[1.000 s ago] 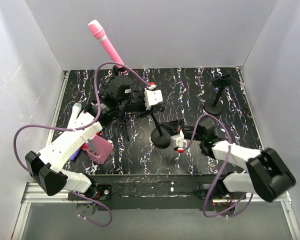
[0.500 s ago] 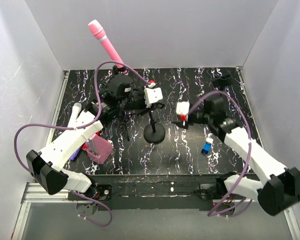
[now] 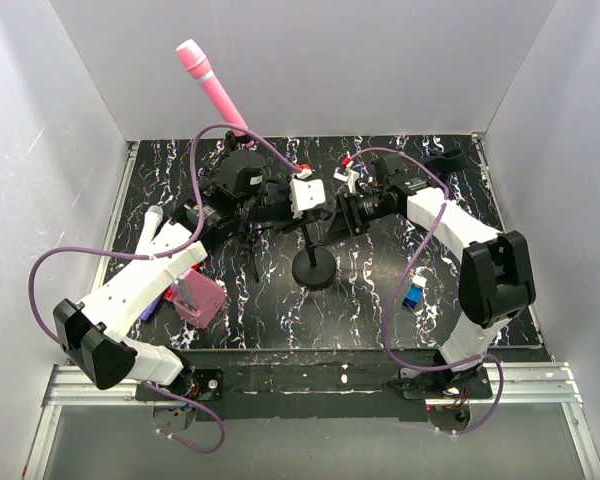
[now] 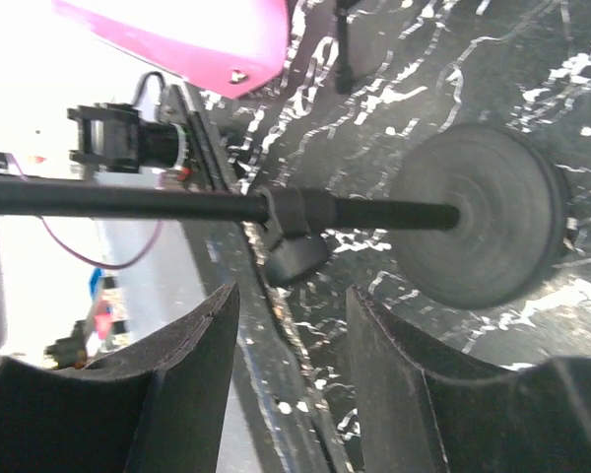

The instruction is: Remove the microphone from the stand

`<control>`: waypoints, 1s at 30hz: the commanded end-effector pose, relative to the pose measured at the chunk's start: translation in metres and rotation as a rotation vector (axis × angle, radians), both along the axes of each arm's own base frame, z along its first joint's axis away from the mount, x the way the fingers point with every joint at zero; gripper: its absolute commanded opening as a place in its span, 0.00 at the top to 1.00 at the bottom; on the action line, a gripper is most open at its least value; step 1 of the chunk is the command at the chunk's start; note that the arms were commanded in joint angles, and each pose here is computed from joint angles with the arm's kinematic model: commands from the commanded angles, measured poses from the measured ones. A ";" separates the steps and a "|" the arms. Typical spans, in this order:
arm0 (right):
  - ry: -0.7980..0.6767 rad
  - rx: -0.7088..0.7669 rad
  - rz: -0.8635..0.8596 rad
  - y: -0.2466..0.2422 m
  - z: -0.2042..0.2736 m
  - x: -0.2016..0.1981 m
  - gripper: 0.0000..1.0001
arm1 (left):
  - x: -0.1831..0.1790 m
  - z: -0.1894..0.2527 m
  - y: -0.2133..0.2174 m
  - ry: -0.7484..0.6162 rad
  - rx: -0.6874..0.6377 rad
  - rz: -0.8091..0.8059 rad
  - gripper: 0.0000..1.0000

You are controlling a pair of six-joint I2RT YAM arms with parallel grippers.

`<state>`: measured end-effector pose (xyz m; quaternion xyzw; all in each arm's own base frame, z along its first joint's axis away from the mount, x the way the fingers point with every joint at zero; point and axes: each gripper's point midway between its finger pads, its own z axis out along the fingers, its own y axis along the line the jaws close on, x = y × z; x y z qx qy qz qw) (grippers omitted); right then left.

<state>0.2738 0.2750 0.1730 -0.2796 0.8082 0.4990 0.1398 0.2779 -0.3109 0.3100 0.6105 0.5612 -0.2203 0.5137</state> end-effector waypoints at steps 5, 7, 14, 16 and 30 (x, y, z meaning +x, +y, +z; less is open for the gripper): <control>0.174 0.169 0.066 0.021 0.039 0.003 0.47 | 0.004 0.036 -0.005 -0.129 -0.087 -0.029 1.00; 0.189 0.163 0.062 0.023 0.035 0.007 0.46 | 0.004 0.034 -0.005 -0.136 -0.084 -0.028 1.00; 0.186 0.070 -0.015 0.021 0.008 0.019 0.34 | 0.008 0.037 -0.006 -0.136 -0.094 -0.017 1.00; 0.199 0.053 -0.022 0.019 -0.001 0.017 0.33 | 0.007 0.036 -0.007 -0.130 -0.093 -0.019 1.00; 0.246 0.180 0.084 0.022 0.008 0.000 0.73 | 0.010 0.030 -0.001 -0.137 -0.064 0.012 1.00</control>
